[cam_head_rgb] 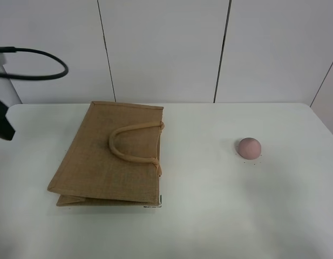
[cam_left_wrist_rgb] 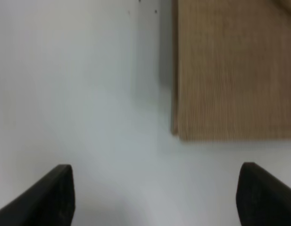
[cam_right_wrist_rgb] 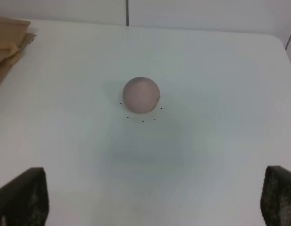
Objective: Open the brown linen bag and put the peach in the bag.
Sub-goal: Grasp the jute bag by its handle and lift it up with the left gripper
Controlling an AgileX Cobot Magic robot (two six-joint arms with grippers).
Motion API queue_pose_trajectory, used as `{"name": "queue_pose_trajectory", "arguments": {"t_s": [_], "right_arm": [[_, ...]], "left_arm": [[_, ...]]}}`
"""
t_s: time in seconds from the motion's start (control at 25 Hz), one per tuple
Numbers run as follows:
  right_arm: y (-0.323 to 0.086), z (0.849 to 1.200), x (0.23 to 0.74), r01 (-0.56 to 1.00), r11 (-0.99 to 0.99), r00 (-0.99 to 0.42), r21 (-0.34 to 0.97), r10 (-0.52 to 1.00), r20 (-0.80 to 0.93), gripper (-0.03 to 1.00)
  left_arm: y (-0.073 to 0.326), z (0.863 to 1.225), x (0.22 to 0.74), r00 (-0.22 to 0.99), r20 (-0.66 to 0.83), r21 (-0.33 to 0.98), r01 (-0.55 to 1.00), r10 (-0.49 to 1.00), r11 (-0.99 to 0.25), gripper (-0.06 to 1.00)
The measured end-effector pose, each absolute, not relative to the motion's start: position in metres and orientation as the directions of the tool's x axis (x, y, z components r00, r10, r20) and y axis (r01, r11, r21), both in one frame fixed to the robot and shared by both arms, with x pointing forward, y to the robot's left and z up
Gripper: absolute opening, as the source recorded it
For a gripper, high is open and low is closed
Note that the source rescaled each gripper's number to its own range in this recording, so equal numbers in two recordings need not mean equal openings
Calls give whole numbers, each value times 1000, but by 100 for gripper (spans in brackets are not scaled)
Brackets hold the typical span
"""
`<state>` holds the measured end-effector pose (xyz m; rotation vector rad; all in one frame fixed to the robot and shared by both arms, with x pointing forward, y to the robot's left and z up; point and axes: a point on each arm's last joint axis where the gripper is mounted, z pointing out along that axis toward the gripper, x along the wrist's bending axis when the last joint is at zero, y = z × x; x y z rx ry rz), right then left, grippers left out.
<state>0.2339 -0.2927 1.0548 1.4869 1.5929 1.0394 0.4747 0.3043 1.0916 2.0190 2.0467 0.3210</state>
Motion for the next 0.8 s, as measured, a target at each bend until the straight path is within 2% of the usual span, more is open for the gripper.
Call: {"name": "queue_pose_trajectory", "arguments": {"t_s": [0.24,0.4,0.56,0.8], "right_arm": [[-293,1055,234,424,14,-84,906,996,25,100],[-293,1055,234,424,14,-84,906,996,25,100],[-293,1055,234,424,14,-84,906,996,25,100],[-293,1055,234,424,14,-84,906,996,25,100]], "left_arm": [[305,1054,575,-21,-37,217,976,999,28,100],[300,1028,619,-37,-99,159,986,994,52,97],[275,1010,643,-46,-140,131,989,989,65,97],[211,997,653,27,-122,163,987,992,-6,97]]}}
